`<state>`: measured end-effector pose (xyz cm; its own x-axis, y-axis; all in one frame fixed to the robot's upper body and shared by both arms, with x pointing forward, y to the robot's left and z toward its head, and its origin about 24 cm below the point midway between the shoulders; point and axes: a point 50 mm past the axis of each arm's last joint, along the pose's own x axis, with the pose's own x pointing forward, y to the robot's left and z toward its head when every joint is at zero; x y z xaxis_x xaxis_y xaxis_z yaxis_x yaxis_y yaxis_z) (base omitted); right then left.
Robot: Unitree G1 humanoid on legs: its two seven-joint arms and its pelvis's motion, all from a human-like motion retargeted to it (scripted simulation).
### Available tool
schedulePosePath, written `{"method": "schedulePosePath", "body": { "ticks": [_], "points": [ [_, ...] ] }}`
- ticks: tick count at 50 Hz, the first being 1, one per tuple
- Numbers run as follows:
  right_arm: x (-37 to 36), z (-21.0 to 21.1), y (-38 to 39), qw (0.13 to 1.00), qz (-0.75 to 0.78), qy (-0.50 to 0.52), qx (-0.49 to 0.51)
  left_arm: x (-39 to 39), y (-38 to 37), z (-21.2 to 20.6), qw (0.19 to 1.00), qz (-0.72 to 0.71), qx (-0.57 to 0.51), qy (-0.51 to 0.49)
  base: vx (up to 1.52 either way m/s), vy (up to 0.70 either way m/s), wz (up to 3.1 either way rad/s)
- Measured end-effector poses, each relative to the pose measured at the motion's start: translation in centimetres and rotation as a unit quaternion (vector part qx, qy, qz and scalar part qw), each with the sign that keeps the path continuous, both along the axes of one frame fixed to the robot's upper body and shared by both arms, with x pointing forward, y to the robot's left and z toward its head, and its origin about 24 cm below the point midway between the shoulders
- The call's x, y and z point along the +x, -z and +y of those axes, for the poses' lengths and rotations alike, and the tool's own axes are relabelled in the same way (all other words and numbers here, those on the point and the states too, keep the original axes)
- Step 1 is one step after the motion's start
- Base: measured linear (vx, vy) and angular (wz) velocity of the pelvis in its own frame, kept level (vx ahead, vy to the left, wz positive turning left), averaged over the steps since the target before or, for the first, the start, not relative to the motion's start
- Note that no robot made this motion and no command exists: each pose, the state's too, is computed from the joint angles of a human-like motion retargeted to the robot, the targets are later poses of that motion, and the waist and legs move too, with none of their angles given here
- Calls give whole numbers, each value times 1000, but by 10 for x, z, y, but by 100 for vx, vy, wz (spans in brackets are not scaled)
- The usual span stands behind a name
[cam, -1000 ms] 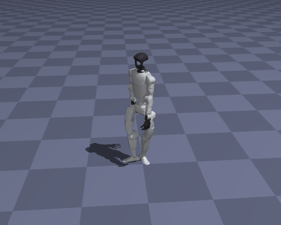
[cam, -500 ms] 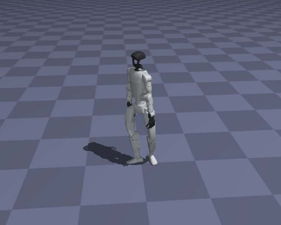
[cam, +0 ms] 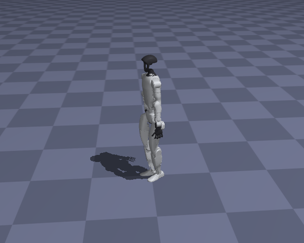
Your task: In place motions
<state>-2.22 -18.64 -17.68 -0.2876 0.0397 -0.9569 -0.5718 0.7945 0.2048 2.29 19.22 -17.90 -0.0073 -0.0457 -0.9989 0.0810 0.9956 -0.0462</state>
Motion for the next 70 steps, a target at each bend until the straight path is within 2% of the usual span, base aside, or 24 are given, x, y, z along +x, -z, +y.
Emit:
{"method": "schedulePosePath", "body": {
  "ticks": [14,25,35,40,48,52,58,70],
  "points": [
    [35,-16,0,995,-43,-88,-11,-21,-1,9,1000,3,-1,0,-5,3,28],
    [33,-41,-5,995,-36,-77,-52,-46,-1,-3,994,54,-11,-96,-9,3,259],
    [25,-49,-7,995,-26,-65,-68,-42,0,-2,991,39,10,-130,-3,-3,194],
    [53,-38,-4,991,-69,-97,-53,-57,0,-14,984,60,-2,-167,-4,-7,36],
    [96,5,-3,984,-162,-42,61,-72,-2,-29,981,94,-14,-167,-3,-9,-4],
    [99,9,-4,980,-180,-37,72,-62,-1,-25,984,76,-11,-159,6,-11,-107],
    [71,-11,-1,988,-147,-33,24,-26,1,-9,994,32,5,-105,5,-10,166],
    [-2,-15,-1,998,-20,64,-15,57,-8,17,994,-88,28,-57,-2,-13,133]
  ]
}}
